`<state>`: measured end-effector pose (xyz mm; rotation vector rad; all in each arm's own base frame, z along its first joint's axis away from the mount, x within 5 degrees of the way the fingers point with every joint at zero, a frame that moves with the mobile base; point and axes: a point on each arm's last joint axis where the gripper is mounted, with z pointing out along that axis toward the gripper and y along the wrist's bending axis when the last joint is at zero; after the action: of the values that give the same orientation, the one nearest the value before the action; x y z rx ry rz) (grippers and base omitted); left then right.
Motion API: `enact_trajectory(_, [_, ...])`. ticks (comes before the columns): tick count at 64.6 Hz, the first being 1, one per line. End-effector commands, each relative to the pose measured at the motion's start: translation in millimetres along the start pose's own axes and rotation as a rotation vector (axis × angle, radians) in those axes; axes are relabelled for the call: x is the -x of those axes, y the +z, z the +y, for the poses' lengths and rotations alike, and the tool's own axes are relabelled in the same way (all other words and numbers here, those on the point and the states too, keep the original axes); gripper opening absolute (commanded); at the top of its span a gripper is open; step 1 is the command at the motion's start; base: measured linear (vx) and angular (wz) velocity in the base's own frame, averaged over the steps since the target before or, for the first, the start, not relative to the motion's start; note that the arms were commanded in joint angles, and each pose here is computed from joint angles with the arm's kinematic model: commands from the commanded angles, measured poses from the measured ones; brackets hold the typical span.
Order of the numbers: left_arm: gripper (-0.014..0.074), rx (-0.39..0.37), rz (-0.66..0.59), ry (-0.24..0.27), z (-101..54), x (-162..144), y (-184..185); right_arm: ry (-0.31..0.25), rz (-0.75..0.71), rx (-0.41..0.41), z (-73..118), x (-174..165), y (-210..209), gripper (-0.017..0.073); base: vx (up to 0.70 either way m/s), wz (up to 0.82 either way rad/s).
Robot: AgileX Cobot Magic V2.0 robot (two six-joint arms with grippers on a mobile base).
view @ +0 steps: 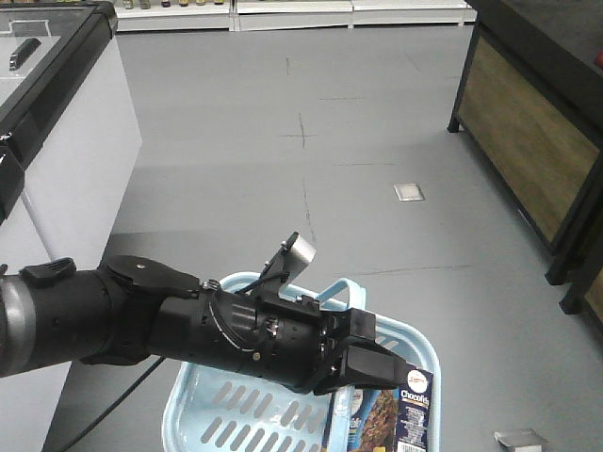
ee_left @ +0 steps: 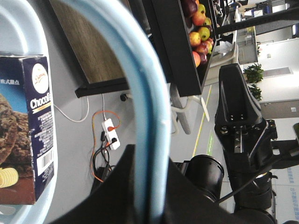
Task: Left arm holds basket, right arm returns cookies
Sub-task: 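Drive forward toward the drink shelves holding the basket in the left gripper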
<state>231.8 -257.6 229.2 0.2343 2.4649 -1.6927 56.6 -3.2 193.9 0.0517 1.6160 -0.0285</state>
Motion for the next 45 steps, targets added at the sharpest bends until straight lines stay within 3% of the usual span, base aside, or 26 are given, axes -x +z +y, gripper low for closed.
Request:
enact_trajectory(1, [-0.0007,-0.137,-0.042,-0.002,-31.0,4.0,-11.0,-0.001,-0.081,0.001,0.3,6.0,-0.9,-0.0008,0.30,0.09])
enact_trajectory(45, [-0.0007,-0.136,-0.042,-0.002,-31.0,4.1,-11.0,-0.001,-0.081,0.001,0.3,6.0,-0.9,-0.0008,0.32,0.08])
